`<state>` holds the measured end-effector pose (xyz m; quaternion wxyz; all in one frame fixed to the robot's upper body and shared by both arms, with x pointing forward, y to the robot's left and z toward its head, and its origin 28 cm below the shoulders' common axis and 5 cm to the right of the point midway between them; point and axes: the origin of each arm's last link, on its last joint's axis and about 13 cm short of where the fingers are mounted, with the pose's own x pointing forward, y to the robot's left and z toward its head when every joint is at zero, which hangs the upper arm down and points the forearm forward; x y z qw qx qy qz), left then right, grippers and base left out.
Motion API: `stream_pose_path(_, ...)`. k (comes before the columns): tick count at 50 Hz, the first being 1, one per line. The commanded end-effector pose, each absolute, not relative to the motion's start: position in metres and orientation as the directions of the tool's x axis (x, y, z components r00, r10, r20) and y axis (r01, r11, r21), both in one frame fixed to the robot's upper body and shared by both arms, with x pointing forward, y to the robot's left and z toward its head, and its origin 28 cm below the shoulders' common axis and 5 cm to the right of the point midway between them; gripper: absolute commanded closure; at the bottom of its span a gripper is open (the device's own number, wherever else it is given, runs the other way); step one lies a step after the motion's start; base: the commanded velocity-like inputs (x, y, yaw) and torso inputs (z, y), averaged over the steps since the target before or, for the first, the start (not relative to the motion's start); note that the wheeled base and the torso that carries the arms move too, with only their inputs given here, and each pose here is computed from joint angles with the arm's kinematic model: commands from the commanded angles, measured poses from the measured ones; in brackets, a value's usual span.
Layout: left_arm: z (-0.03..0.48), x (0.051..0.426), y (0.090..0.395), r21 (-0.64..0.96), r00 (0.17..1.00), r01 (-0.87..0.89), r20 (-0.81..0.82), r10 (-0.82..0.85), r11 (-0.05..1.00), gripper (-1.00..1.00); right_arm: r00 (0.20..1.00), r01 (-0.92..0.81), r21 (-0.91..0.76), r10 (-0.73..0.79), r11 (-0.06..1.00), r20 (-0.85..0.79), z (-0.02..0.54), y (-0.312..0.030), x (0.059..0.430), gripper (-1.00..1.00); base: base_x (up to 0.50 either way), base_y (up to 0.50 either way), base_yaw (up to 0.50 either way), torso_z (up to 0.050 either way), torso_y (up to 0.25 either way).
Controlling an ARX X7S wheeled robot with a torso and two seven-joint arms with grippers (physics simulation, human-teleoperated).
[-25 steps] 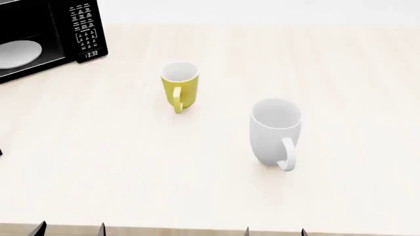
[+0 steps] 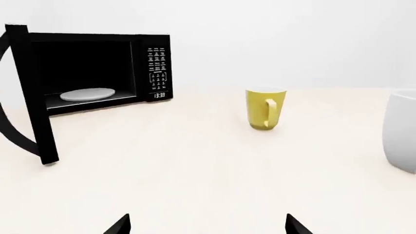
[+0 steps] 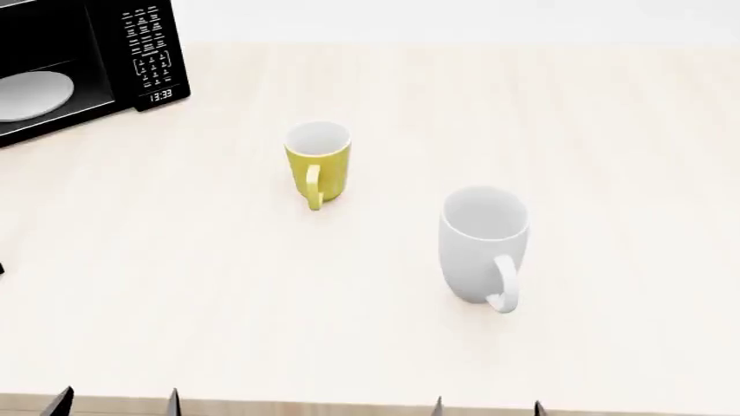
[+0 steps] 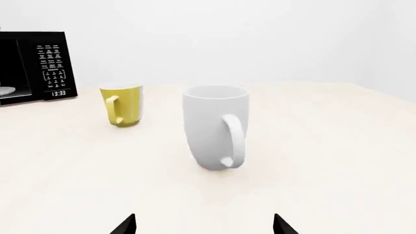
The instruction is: Close the microwave.
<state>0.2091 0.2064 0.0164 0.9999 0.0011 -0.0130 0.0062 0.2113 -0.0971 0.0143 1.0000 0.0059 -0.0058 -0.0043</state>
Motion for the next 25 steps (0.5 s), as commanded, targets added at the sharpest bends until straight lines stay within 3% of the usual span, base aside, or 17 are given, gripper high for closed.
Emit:
stream_pose_path(1, 0.071, 0.211, 0.217, 0.123, 0.926, -0.151, 0.365, 0.097, 0.981, -1.00, 0.961, 0.069, 0.100, -0.093, 0.993, 0.261, 0.058, -0.105, 0.218, -1.00, 0.00, 0.00, 0.00, 0.000, 0.000)
stream_pose_path(3, 0.091, 0.206, 0.219, 0.121, 0.879, -0.184, 0.465, 0.109, 0.975, -1.00, 0.922, 0.078, 0.122, -0.118, 0.990, 0.369, 0.075, -0.108, 0.217, -1.00, 0.00, 0.00, 0.00, 0.000, 0.000)
stream_pose_path(6, 0.126, 0.196, 0.222, 0.076, 0.783, -0.216, 0.609, 0.126, 0.973, -1.00, 0.795, 0.114, 0.136, -0.172, 0.984, 0.581, 0.109, -0.112, 0.211, -1.00, 0.00, 0.00, 0.00, 0.000, 0.000)
stream_pose_path(10, 0.142, 0.188, 0.224, 0.058, 0.736, -0.231, 0.663, 0.135, 0.971, -1.00, 0.679, 0.147, 0.121, -0.189, 0.982, 0.709, 0.133, -0.116, 0.203, -1.00, 0.00, 0.00, 0.00, 0.000, 0.000)
stream_pose_path(25, 0.144, 0.186, 0.224, 0.061, 0.713, -0.256, 0.685, 0.146, 0.965, -1.00, 0.651, 0.168, 0.099, -0.186, 0.981, 0.736, 0.138, -0.117, 0.202, -1.00, 0.00, 0.00, 0.00, 0.000, 0.000)
